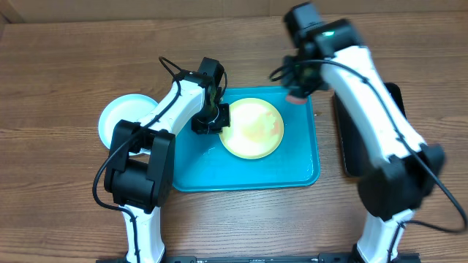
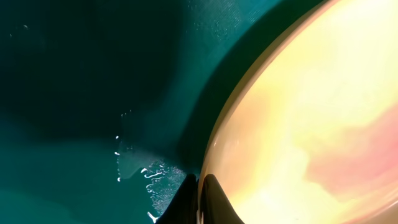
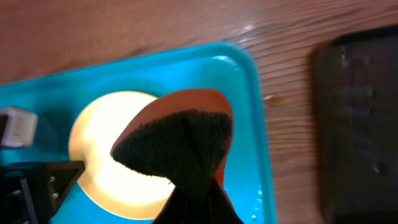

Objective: Clean dirty plates on tray and stack at the side

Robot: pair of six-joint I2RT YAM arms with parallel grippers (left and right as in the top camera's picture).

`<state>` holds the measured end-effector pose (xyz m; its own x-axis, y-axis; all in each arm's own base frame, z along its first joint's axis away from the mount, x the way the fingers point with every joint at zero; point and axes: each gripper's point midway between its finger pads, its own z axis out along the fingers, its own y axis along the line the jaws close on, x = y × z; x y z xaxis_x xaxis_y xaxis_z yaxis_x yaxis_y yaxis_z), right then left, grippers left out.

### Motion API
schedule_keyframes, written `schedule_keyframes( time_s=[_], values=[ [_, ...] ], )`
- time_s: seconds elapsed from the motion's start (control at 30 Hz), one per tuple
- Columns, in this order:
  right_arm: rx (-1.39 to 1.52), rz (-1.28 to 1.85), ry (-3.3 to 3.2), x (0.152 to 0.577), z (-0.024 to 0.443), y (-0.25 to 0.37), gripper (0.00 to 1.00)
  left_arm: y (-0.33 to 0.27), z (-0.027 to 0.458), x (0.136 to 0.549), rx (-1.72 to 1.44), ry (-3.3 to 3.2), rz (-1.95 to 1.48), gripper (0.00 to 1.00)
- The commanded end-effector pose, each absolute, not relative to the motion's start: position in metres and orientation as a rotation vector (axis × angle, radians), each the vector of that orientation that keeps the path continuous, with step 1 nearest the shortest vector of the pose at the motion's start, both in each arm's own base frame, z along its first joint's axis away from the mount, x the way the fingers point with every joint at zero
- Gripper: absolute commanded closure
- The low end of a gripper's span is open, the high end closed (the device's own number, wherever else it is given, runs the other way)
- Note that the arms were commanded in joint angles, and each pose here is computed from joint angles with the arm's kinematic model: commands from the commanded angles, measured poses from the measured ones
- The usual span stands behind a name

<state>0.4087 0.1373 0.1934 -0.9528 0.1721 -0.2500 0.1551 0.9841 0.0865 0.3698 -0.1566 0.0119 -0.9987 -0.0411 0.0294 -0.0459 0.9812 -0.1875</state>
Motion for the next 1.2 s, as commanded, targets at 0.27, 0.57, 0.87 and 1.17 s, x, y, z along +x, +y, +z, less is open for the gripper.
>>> schedule_keyframes(
  time_s=[0.27, 0.57, 0.87, 1.17],
  values=[
    [0.475, 0.110, 2.741, 0.413, 0.241, 0.063, 0.96, -0.104, 0.090, 0.391, 0.000, -3.394, -0.162, 0.96],
    [0.491, 0.096, 2.717, 0.420, 0.243, 0.047, 0.96, -0.096, 0.172, 0.382, -0.158, -3.556, -0.855, 0.96],
    [0.496, 0.095, 2.716, 0.420, 0.243, 0.046, 0.96, -0.122, 0.224, 0.372, -0.354, -3.537, -1.554, 0.96],
    [0.496, 0.095, 2.717, 0.420, 0.243, 0.046, 0.96, -0.150, 0.287, 0.352, -0.458, -3.402, -2.254, 0.96]
  ],
)
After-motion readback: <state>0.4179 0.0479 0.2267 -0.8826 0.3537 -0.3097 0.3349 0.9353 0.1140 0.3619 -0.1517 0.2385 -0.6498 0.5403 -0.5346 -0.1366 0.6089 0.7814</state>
